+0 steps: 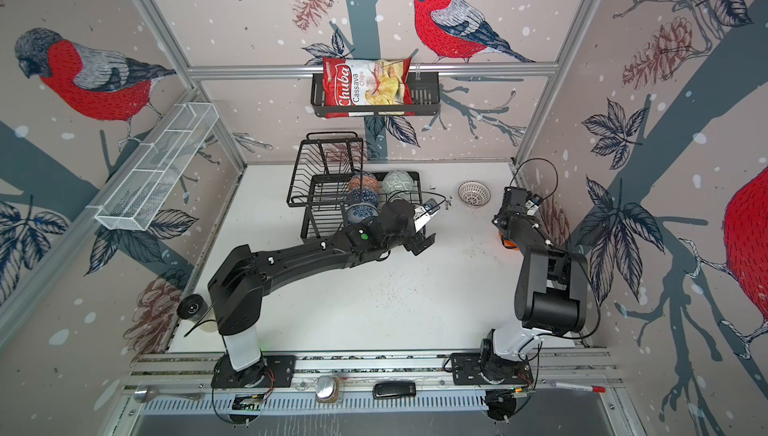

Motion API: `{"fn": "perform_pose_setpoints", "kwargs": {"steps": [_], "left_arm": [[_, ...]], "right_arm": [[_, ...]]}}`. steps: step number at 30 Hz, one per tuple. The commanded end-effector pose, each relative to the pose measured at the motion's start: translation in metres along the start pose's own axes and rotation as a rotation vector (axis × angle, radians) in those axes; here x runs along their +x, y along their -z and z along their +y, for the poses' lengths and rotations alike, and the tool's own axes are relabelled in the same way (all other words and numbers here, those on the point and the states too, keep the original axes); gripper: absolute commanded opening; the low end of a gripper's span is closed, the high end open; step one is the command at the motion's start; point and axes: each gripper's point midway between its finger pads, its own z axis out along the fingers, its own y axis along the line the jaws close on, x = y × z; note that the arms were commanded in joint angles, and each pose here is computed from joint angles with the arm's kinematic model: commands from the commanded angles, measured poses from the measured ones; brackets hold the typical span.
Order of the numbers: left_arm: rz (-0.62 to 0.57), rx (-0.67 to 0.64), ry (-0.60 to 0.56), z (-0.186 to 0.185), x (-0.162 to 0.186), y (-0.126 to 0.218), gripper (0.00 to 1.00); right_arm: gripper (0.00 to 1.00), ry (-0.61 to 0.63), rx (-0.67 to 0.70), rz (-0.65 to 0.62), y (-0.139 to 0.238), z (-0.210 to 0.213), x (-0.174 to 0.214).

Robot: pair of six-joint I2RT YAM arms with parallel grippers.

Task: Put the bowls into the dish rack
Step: 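Lower the right gripper onto the orange bowl rim and grasp it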

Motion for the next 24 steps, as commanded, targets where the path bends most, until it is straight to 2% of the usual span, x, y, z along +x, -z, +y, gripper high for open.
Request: {"fn": "perform_pose_setpoints", "kwargs": {"steps": [1,8,16,24], "left_arm": [[-0.04,-0.024,0.004,0.004,-0.01,-0.001,0.98],[-0.033,-0.027,-0.003,0.005,-0.009,-0.001,0.98],[-0.04,-0.037,-0.008,0.008,-0.011,0.002,0.98],[-0.046,-0.049,-0.016,0.01,-0.013,0.006,0.98]], "right_arm": [[0.5,0.017,-0.077,0.003,0.004,0.018,0.001],[0.53,0.076,-0.067,0.073,-0.014,0.029,0.022],[0.5,0.095,-0.029,0.121,-0.029,0.025,0.036],[0.24,0.114,-0.008,0.134,-0.032,0.024,0.043]]}}
